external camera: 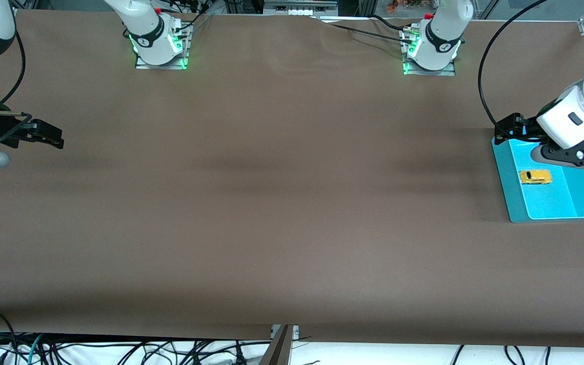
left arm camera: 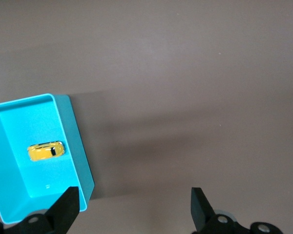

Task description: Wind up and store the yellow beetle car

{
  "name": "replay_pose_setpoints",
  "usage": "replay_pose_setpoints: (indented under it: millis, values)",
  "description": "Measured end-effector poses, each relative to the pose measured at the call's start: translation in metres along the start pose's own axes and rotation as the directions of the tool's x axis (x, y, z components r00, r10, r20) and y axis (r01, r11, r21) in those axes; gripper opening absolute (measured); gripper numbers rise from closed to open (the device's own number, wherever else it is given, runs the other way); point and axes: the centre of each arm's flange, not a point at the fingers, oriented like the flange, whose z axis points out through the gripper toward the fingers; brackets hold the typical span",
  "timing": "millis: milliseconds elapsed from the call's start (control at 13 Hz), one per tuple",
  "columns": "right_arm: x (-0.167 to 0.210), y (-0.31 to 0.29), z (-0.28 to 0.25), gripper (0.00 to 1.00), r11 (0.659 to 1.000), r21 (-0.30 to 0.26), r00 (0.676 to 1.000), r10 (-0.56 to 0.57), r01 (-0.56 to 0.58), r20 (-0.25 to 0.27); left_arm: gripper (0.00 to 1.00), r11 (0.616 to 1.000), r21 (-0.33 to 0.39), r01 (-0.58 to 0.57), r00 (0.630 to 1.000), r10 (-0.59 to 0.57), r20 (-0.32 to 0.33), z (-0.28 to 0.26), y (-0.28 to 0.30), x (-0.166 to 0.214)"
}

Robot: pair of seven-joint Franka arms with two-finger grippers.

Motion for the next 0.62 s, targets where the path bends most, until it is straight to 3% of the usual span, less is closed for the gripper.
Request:
replay_pose_setpoints:
  millis: [615]
  values:
    - [0.000,0.001,0.000,1.00,1.000,0.000,1.000,0.001,-0.001,0.000,1.00,0.997,-0.037,0.062,0.996,-0.064,-0.062,0.024,-0.014,-0.022]
